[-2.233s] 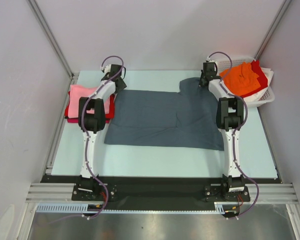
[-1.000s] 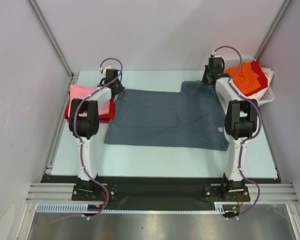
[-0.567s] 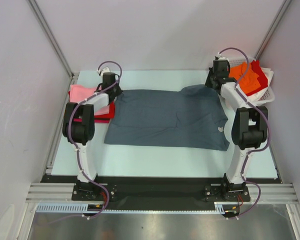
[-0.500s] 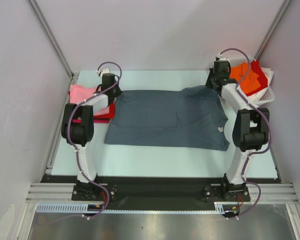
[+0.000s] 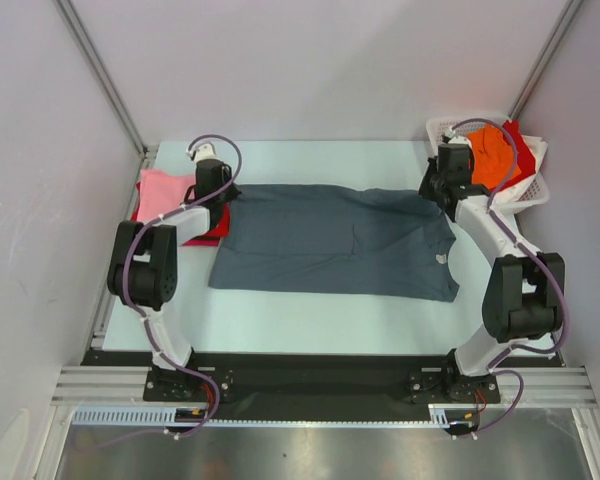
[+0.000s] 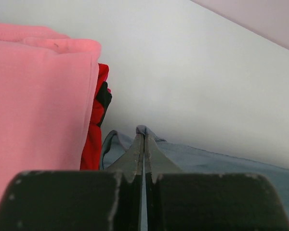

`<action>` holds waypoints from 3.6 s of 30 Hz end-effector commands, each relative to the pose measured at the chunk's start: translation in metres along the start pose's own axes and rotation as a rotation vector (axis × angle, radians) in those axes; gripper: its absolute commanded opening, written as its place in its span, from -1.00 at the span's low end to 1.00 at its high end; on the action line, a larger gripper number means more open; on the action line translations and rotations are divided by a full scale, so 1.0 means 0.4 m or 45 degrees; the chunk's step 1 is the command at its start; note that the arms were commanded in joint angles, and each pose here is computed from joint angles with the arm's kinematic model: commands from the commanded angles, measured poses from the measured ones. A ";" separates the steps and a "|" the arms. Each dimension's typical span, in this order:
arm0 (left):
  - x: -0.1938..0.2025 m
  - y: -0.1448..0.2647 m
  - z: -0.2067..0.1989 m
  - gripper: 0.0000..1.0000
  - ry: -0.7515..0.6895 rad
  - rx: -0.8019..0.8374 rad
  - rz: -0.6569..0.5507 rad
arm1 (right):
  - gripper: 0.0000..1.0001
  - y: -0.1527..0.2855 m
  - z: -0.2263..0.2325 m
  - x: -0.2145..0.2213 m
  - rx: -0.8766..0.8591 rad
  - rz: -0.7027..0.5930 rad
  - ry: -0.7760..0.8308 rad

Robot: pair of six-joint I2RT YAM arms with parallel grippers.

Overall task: Fold and stack the t-shirts
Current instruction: Fold the tshirt

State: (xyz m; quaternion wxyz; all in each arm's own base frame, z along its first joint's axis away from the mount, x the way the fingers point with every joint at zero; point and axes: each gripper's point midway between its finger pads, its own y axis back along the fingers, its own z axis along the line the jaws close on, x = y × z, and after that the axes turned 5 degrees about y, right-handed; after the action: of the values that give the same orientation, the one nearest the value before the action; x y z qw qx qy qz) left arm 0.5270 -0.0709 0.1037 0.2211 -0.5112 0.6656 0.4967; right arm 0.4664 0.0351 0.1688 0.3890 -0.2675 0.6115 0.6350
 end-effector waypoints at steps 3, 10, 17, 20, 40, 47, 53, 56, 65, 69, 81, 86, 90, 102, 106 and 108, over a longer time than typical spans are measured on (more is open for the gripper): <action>-0.108 0.065 -0.041 -0.99 -0.007 0.095 -0.186 | -1.00 0.076 0.007 -0.073 -0.025 -0.129 -0.036; -0.092 0.087 -0.038 -0.99 -0.020 0.133 -0.191 | -1.00 0.130 -0.008 -0.060 -0.015 -0.142 -0.042; -0.065 0.122 -0.014 -0.99 0.006 0.119 -0.194 | -1.00 0.183 -0.017 -0.025 -0.030 -0.154 -0.054; -0.062 0.145 -0.007 -0.99 0.015 0.120 -0.203 | -1.00 0.203 -0.024 -0.016 -0.023 -0.166 -0.064; 0.060 0.250 0.076 -0.99 0.138 0.077 -0.203 | -1.00 0.270 -0.090 0.182 0.034 -0.148 -0.191; 0.115 0.305 0.117 -0.99 0.277 0.038 -0.192 | -0.91 0.301 -0.089 0.286 -0.010 -0.106 -0.239; 0.156 0.344 0.177 -0.21 0.413 -0.067 -0.200 | 0.32 0.331 -0.108 0.323 -0.018 -0.222 -0.338; 0.149 0.364 0.152 0.05 0.417 0.001 -0.206 | 0.39 0.355 -0.106 0.276 -0.034 -0.314 -0.347; 0.052 0.445 -0.072 0.11 0.224 0.200 -0.233 | 0.32 0.252 0.001 0.206 -0.194 -0.117 -0.217; 0.089 0.436 -0.252 0.11 0.169 0.383 -0.087 | 0.29 0.180 0.066 0.203 -0.315 -0.034 -0.250; 0.351 0.297 -0.637 0.04 0.086 0.717 0.419 | 0.24 0.020 0.175 0.265 -0.553 0.167 -0.316; 0.464 0.274 -0.690 0.03 0.095 0.787 0.594 | 0.22 -0.004 0.178 0.313 -0.580 0.240 -0.312; 0.533 0.274 -0.712 0.04 0.111 0.832 0.707 | 0.21 0.001 0.184 0.333 -0.597 0.264 -0.312; 0.648 0.200 -0.691 0.01 0.105 0.781 0.816 | 0.09 0.147 0.261 0.408 -0.832 0.379 -0.402; 0.653 0.193 -0.690 0.01 0.101 0.775 0.813 | 0.08 0.264 0.306 0.414 -0.937 0.378 -0.381; 0.647 0.194 -0.693 0.02 0.098 0.780 0.807 | 0.10 0.315 0.323 0.431 -0.958 0.396 -0.351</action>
State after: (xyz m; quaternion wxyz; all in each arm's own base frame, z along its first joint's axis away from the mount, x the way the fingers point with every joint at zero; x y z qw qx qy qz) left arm 0.4156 -0.4296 0.0394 0.1693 -0.2148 0.9113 0.3079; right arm 0.3038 0.1791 0.0784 0.2521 -0.1759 0.3509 0.8845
